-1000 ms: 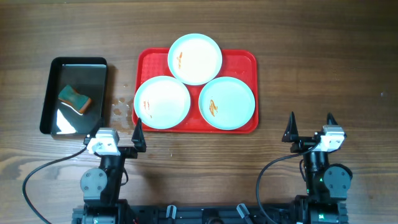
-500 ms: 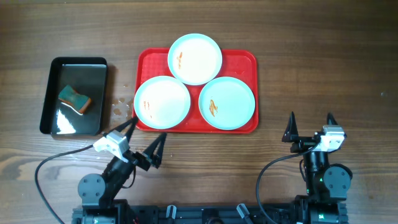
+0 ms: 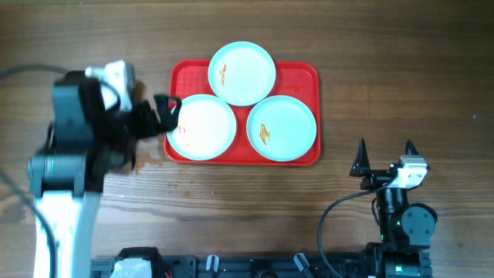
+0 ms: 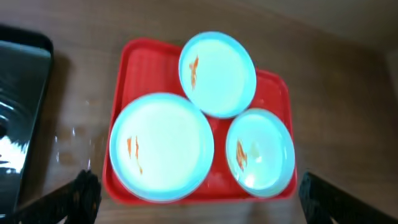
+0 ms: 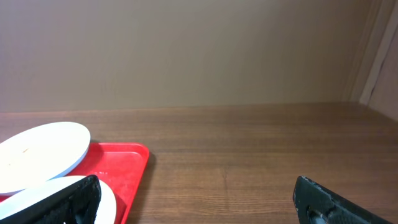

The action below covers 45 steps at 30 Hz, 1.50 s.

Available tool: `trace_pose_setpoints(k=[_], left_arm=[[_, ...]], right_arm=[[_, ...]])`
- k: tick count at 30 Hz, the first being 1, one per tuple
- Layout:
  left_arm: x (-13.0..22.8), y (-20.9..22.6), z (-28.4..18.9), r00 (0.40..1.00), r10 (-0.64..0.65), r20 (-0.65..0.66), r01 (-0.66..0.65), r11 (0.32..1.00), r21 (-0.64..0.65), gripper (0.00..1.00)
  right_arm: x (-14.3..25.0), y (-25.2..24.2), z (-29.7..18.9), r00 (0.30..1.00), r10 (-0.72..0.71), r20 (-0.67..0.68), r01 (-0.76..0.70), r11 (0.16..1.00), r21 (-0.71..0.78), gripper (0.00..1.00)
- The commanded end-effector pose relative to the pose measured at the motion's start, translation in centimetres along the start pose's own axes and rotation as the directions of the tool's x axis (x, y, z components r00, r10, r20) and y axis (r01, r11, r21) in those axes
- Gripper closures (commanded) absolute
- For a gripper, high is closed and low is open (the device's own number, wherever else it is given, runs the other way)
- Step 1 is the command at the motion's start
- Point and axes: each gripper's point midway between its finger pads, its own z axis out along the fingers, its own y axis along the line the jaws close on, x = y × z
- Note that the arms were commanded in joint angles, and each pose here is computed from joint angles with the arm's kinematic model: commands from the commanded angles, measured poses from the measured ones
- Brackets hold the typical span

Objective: Clean dirty plates on tray and stack at the side
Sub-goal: 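Move the left gripper to the sponge in the black tray, then grasp the green-orange sponge with the left gripper and dip it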

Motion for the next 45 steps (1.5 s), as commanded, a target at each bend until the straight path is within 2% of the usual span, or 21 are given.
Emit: trace_pose_setpoints(k=[1,2,4,8,10,13,15,17,19,21,26,30,31,32,35,38,39,40,41,42,45], left_arm=[[-2.6,2.2,2.0,0.99,-0.133,-0.05,0.125,0.981,-0.145,0.0],[-2.8,4.6,2.4,0.973,-0.206,-0.103,0.169,0.944,-0.284,0.0],[-4.5,9.0,3.1,0.939,-0.335,-0.075,0.262,0.842,-0.471,0.0],[-5.4,15.3,6.8,0.835,-0.55,0.031,0.476,0.692,-0.542,0.0],[-5.7,18.6,8.5,0.822,-0.565,0.067,0.492,0.647,-0.582,0.0],[-3.1,23.5,11.5,0.777,-0.629,0.037,0.489,0.565,-0.664,0.01],[-1.3,26.4,12.9,0.741,-0.671,0.024,0.492,0.518,-0.7,0.19],[0.6,28.9,14.2,0.703,-0.711,0.01,0.492,0.476,-0.729,0.2],[1.3,30.4,14.9,0.688,-0.726,0.02,0.502,0.456,-0.735,0.21],[2.2,31.2,15.3,0.675,-0.738,0.013,0.5,0.443,-0.744,0.28],[5.3,31.9,16.7,0.654,-0.756,-0.018,0.476,0.43,-0.767,0.27],[5.6,31.9,16.7,0.657,-0.753,-0.036,0.461,0.44,-0.771,0.5],[5.8,31.8,16.6,0.654,-0.756,-0.04,0.459,0.438,-0.773,0.69],[5.9,31.8,16.5,0.65,-0.758,-0.044,0.456,0.436,-0.776,0.96],[5.2,31.3,15.8,0.652,-0.757,-0.041,0.461,0.439,-0.771,0.96],[2.4,30.1,14.0,0.683,-0.73,0.003,0.495,0.46,-0.737,0.96],[1.3,29.6,13.3,0.694,-0.72,0.022,0.511,0.471,-0.719,0.94],[0.9,29.3,12.9,0.7,-0.714,0.032,0.517,0.474,-0.713,0.73],[0.7,29.2,12.7,0.702,-0.712,0.036,0.519,0.476,-0.71,0.14],[0.9,29.2,12.7,0.699,-0.714,0.031,0.516,0.474,-0.713,0.0],[3.1,29.3,13.2,0.674,-0.738,0.008,0.506,0.454,-0.733,0.0]], right_arm=[[-0.2,-0.3,0.0,1.0,-0.014,0.008,0.014,1.0,0.013,0.0],[-0.2,-0.3,0.0,1.0,-0.014,0.008,0.014,1.0,0.013,0.0],[-0.2,-0.3,0.0,1.0,-0.014,0.008,0.014,1.0,0.013,0.0],[-0.2,-0.3,0.0,1.0,-0.014,0.008,0.014,1.0,0.013,0.0],[-0.2,-0.3,0.0,1.0,-0.014,0.008,0.014,1.0,0.013,0.0],[-0.2,-0.3,0.0,1.0,-0.014,0.008,0.014,1.0,0.013,0.0],[-0.2,-0.3,0.0,1.0,-0.014,0.008,0.014,1.0,0.013,0.0],[-0.2,-0.3,0.0,1.0,-0.014,0.008,0.014,1.0,0.013,0.0],[-0.2,-0.3,0.0,1.0,-0.014,0.008,0.014,1.0,0.013,0.0],[-0.2,-0.3,0.0,1.0,-0.014,0.008,0.014,1.0,0.013,0.0],[-0.2,-0.3,0.0,1.0,-0.014,0.008,0.014,1.0,0.013,0.0],[-0.2,-0.3,0.0,1.0,-0.014,0.008,0.014,1.0,0.013,0.0],[-0.2,-0.3,0.0,1.0,-0.014,0.008,0.014,1.0,0.013,0.0],[-0.2,-0.3,0.0,1.0,-0.014,0.008,0.014,1.0,0.014,0.0],[-0.2,-0.3,0.0,1.0,-0.014,0.008,0.014,1.0,0.013,0.0],[-0.2,-0.3,0.0,1.0,-0.014,0.008,0.014,1.0,0.013,0.0],[-0.2,-0.3,0.0,1.0,-0.014,0.008,0.014,1.0,0.013,0.0],[-0.2,-0.3,0.0,1.0,-0.014,0.008,0.014,1.0,0.013,0.0],[-0.2,-0.3,0.0,1.0,-0.013,0.008,0.013,1.0,0.013,0.0],[-0.2,-0.3,0.0,1.0,-0.014,0.008,0.014,1.0,0.013,0.0],[-0.2,-0.3,0.0,1.0,-0.014,0.008,0.014,1.0,0.013,0.0]])
